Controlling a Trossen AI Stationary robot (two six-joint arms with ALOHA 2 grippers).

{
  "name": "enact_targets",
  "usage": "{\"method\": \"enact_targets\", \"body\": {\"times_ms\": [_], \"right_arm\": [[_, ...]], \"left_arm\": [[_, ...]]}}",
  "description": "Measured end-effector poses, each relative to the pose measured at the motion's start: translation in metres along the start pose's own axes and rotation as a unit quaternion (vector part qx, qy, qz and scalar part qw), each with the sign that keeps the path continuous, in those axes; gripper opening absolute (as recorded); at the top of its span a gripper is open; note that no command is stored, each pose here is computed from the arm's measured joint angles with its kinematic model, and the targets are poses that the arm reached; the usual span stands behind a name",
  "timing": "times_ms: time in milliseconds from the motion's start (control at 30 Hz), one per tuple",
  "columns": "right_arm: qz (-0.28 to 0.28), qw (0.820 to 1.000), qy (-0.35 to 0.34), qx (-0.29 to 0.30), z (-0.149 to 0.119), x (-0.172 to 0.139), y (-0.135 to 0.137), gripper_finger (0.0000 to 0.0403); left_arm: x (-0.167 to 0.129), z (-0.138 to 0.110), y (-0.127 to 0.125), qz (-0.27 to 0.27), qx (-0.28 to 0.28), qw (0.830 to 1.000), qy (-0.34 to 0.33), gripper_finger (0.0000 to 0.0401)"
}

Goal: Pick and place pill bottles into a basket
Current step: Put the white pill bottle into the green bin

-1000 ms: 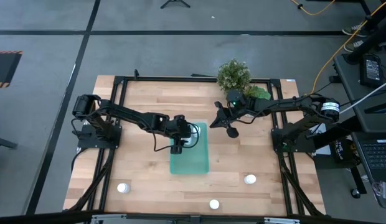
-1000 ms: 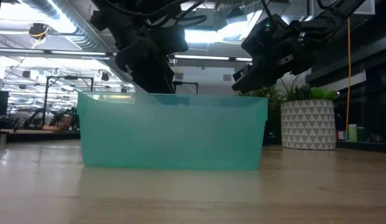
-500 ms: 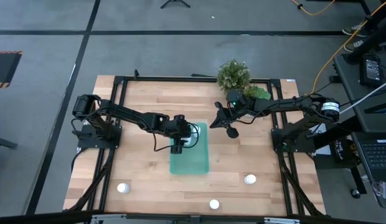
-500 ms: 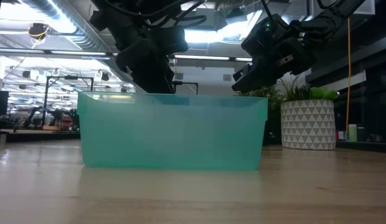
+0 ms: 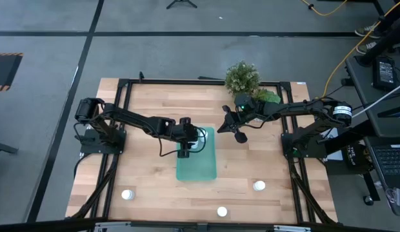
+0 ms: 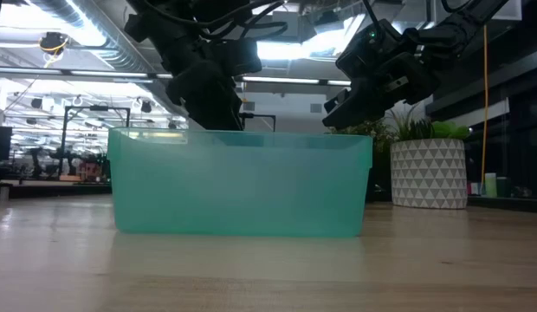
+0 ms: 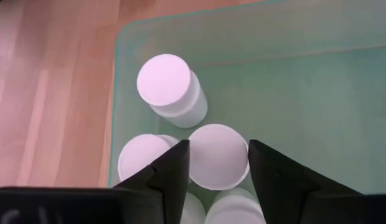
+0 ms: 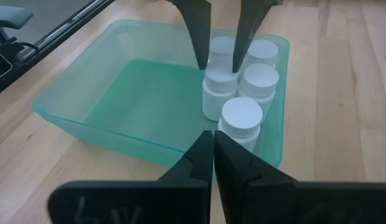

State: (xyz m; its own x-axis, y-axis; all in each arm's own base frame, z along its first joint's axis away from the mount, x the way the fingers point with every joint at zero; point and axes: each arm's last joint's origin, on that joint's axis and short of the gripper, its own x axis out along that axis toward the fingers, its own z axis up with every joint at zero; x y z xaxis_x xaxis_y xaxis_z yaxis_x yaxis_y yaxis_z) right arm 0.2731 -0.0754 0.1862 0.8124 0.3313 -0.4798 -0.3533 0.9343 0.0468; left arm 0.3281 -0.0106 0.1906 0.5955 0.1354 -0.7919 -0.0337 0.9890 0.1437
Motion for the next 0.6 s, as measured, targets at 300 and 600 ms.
{"method": "enact_targets", "body": {"times_ms": [300, 600], "right_arm": [[0.0, 1.0, 0.0, 0.0, 0.0, 0.0, 0.0, 0.0018], [0.005, 1.0, 0.004, 0.003, 0.0, 0.001, 0.002, 0.0018]], "left_arm": [[-0.008, 0.003, -0.01, -0.013, 0.019, 1.0, -0.013, 0.016], [-0.056, 0.023, -0.023, -0.015, 0.07, 0.994, -0.082, 0.016]]}}
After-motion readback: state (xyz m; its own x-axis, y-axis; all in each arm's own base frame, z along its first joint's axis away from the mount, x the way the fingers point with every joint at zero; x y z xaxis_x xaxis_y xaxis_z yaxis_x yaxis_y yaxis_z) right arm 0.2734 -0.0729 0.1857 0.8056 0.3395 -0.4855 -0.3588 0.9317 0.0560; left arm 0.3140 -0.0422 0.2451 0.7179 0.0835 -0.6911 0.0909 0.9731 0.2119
